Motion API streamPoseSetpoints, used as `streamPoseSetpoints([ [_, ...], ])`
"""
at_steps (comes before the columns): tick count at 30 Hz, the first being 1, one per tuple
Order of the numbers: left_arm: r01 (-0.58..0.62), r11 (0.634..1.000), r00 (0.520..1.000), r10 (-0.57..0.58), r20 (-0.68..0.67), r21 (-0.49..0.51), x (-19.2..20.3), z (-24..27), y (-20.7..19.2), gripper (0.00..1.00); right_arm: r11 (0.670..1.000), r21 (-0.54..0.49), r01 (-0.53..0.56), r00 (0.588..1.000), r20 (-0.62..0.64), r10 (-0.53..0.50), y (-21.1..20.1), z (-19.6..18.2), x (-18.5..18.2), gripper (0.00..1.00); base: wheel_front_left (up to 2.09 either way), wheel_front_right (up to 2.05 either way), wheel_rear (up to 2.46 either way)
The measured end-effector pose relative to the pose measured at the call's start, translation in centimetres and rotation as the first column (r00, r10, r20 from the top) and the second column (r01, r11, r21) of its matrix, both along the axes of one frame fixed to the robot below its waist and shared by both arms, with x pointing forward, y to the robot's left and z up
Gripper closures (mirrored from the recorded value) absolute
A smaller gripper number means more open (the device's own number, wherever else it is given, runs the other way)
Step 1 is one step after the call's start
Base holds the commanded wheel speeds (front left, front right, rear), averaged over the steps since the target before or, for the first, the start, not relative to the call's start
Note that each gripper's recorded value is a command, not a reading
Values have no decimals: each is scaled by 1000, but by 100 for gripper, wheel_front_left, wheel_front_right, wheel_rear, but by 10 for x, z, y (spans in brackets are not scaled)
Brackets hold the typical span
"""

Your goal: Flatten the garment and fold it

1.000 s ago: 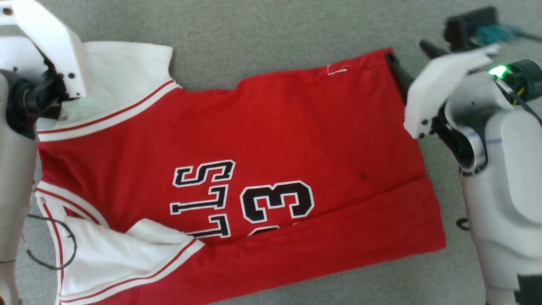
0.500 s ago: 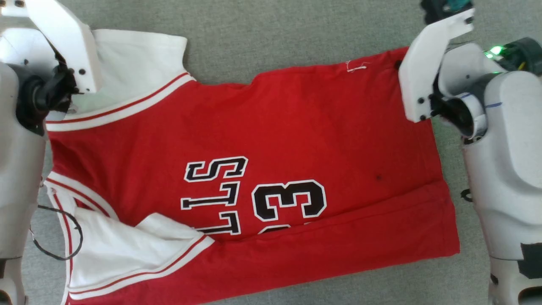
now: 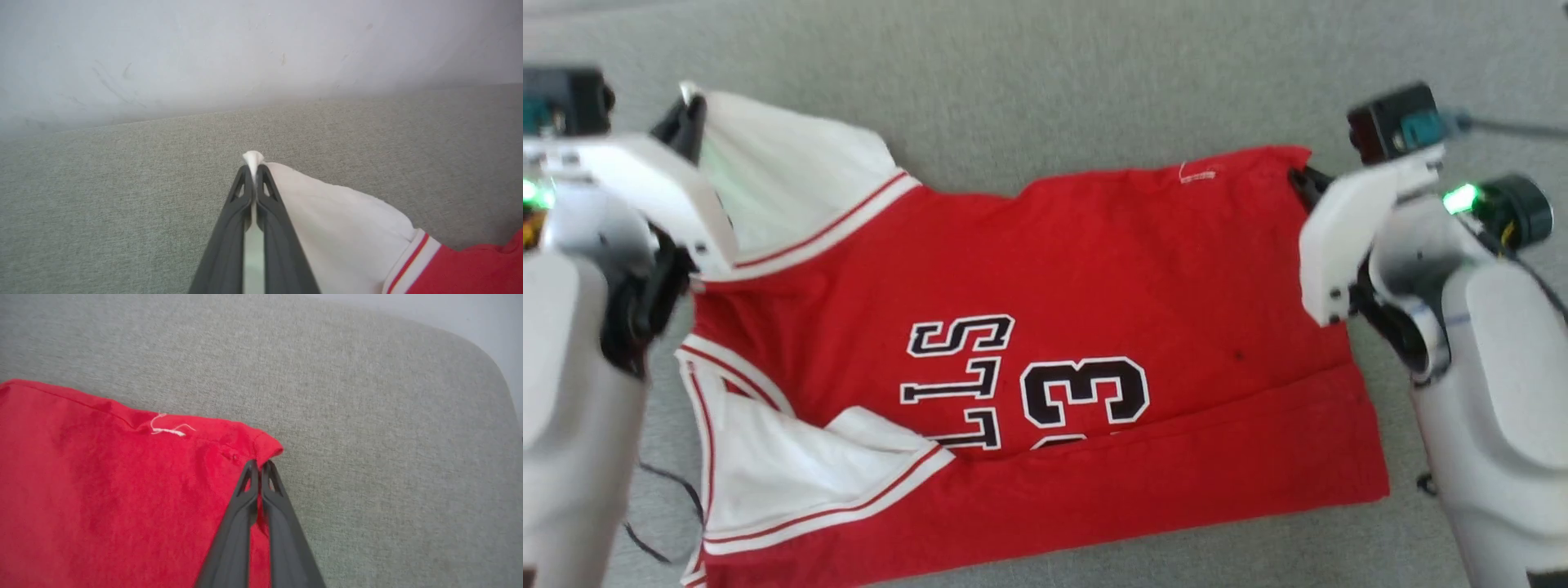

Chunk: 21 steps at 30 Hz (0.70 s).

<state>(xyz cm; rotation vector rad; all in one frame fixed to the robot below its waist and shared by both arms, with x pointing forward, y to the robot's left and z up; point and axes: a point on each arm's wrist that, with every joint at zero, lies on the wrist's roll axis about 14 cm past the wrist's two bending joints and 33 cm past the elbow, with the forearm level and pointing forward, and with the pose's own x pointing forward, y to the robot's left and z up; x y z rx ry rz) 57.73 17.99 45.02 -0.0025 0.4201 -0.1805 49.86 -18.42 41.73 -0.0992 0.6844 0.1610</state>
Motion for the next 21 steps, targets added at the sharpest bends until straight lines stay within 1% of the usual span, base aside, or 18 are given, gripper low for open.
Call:
streamPoseSetpoints([
  [3, -7, 998, 998, 10, 67, -55, -19, 19, 1, 100, 1000, 24, 12, 997, 81, -14, -1, 14, -10, 100, 0, 0, 0],
  [8, -33, 994, 988, 48, 146, -105, -57, 48, 8, 100, 997, 70, 15, 980, 195, -28, 1, 38, -28, 100, 0, 0, 0],
  [10, -39, 987, 983, 66, 173, -158, -76, 60, 8, 100, 996, 91, 22, 975, 219, -42, 2, 43, -37, 100, 0, 0, 0],
  [11, -50, 977, 979, 88, 182, -205, -85, 65, 9, 100, 995, 99, 23, 973, 226, -45, 2, 44, -41, 100, 0, 0, 0],
  [12, -59, 970, 978, 104, 182, -236, -95, 67, 10, 100, 994, 109, 26, 972, 231, -51, 3, 44, -46, 100, 0, 0, 0],
  [16, -117, 958, 982, 150, 111, -261, -141, 50, 20, 100, 992, 118, 35, 975, 215, -60, 2, 40, -64, 100, 0, 0, 0],
  [19, -147, 943, 984, 169, 50, -298, -172, 37, 17, 100, 996, 86, 21, 981, 191, -37, 0, 33, -74, 100, 0, 0, 0],
  [21, -171, 938, 983, 182, 7, -301, -191, 26, 16, 100, 999, 52, 0, 987, 163, -9, -1, 25, -81, 100, 0, 0, 0],
])
